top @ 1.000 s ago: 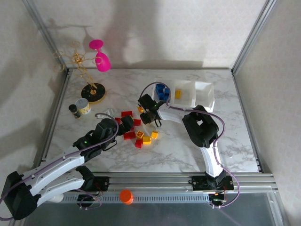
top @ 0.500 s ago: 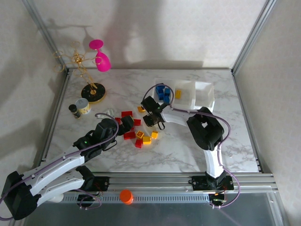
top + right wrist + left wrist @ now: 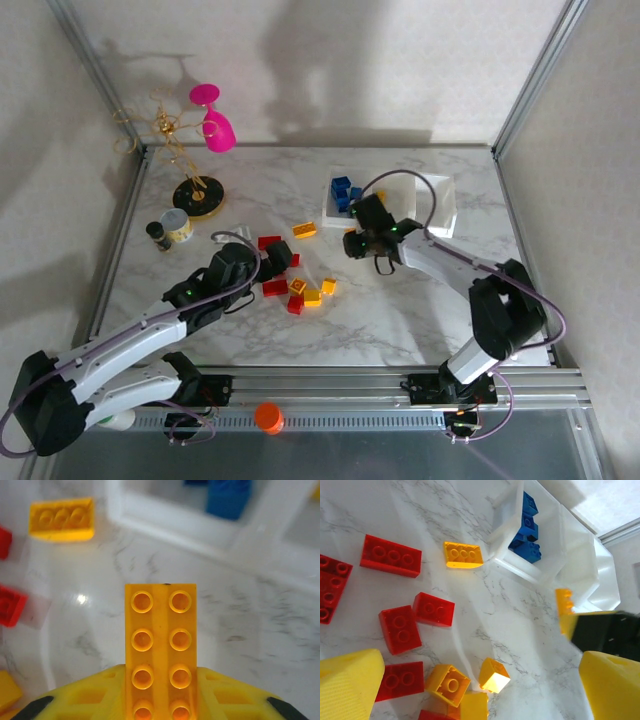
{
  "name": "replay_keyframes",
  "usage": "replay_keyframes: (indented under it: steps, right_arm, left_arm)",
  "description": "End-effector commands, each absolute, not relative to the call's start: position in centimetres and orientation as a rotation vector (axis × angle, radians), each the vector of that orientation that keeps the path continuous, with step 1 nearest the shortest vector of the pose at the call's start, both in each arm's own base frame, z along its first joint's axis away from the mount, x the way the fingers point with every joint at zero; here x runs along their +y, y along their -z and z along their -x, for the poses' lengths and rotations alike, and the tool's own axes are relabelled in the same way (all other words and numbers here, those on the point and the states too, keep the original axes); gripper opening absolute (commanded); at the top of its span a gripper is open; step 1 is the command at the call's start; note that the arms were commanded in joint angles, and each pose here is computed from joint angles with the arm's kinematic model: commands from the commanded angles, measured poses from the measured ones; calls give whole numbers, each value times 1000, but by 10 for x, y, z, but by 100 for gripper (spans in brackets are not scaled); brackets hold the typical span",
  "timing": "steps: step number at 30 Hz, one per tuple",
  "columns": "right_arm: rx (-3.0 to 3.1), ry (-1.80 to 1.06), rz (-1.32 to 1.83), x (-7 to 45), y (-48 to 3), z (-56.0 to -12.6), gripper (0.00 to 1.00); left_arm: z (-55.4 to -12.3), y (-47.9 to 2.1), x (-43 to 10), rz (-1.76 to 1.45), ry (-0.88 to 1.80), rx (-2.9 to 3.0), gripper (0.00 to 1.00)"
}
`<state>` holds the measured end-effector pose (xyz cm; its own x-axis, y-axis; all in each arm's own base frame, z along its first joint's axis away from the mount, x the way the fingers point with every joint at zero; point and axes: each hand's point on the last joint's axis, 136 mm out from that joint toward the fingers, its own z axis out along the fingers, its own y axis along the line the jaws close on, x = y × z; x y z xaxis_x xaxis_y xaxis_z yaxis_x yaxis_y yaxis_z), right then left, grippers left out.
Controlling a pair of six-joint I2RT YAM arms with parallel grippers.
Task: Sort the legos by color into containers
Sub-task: Pick up the lego from the center of the table, then place the lego in the container.
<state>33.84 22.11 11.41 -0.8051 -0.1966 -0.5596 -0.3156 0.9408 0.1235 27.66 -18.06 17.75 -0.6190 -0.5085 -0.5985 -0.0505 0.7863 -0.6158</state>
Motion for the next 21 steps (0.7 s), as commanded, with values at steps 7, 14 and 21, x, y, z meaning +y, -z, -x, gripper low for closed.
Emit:
replay_keyframes:
  steps: [7,14,21]
  right_arm:
    - [2488,-160,30,146,-134,-403,33]
    - [2477,-110,-11,140,-116,-462,32]
    - [2507,-75,3,139,-90,-502,34]
  left_arm:
    - [-299,-201,-213,326,801,2126,100]
    - [-309,-201,-224,314,805,2129,100]
    - [-314,-199,-229,306,798,2143,100]
